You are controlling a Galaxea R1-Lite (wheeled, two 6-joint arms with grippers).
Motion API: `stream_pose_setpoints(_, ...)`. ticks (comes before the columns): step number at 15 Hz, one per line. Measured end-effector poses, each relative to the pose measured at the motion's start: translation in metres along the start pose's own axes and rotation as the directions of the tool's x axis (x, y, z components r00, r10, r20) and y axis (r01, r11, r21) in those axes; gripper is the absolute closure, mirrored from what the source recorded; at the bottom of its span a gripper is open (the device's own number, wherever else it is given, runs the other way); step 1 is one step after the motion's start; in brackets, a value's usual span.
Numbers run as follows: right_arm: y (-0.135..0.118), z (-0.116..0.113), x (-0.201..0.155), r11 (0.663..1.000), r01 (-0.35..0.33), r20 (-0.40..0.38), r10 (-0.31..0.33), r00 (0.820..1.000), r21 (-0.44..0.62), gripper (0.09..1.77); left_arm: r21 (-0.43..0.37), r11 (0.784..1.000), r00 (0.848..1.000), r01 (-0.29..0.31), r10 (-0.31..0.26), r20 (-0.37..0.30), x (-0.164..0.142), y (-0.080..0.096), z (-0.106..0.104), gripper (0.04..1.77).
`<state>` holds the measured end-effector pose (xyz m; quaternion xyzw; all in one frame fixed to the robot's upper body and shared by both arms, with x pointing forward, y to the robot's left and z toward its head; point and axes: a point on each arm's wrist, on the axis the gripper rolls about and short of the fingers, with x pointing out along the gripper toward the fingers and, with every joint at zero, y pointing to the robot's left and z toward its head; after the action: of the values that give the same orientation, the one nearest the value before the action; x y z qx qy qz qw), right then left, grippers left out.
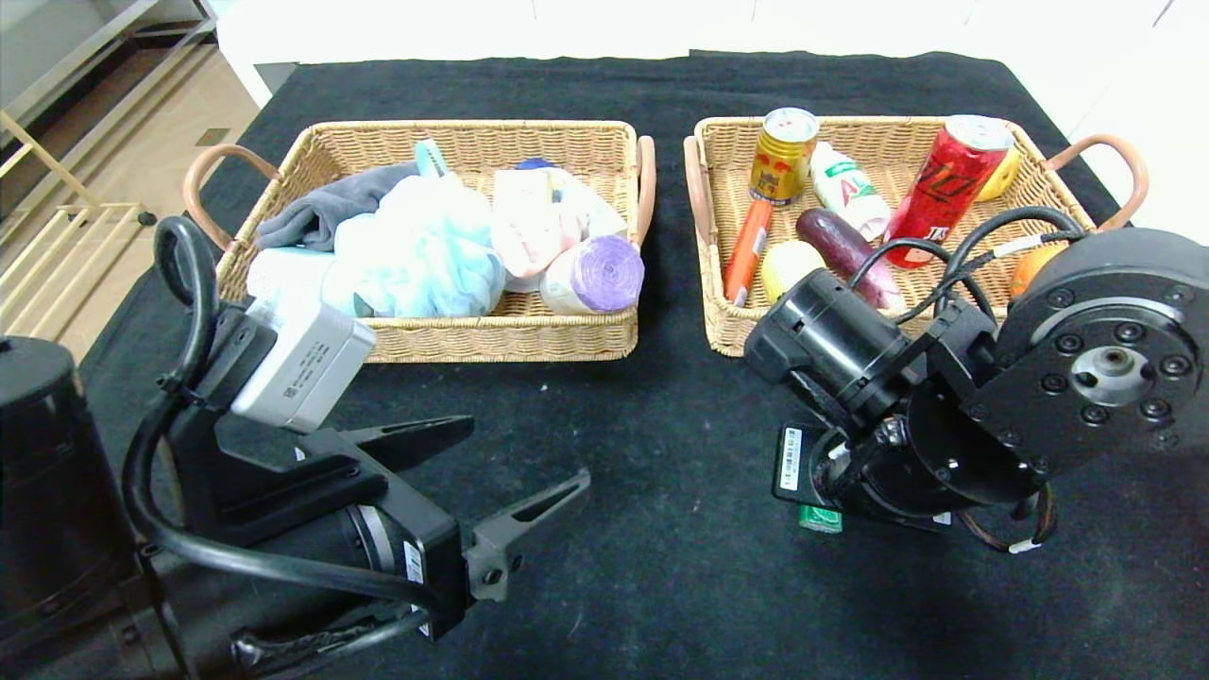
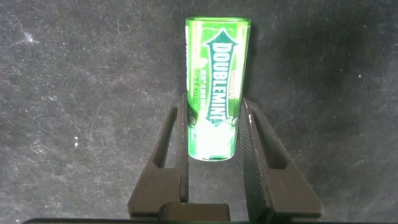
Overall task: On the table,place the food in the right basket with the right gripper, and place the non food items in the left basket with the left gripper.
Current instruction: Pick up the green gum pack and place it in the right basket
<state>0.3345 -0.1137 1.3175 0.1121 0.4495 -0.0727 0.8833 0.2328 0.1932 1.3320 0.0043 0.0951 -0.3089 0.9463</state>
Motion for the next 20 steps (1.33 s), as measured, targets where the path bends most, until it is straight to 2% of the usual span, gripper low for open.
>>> stream_pose_setpoints(7,0.001,-0.001,0.003,1.000,0.005,-0.003,-0.005,1.000,-0.005,1.30,0.000,1.000,1.000,0.001,-0.001,0.002,-0.001,0.000,0.000,0.09)
stream_pose_setpoints(12,0.000,-0.001,-0.003,1.000,0.011,0.029,-0.011,1.000,-0.010,1.30,-0.001,1.000,1.000,0.006,-0.006,0.007,-0.003,0.000,0.001,0.09)
stream_pose_setpoints(15,-0.002,0.000,-0.018,1.000,0.017,0.103,-0.014,0.995,-0.022,1.30,0.001,1.000,1.000,0.008,-0.008,0.003,-0.003,0.000,0.000,0.09)
stream_pose_setpoints(20,-0.010,0.003,-0.046,0.994,-0.018,0.160,0.035,0.986,-0.107,1.30,0.002,1.000,1.000,0.009,-0.009,-0.003,-0.002,0.000,-0.001,0.09)
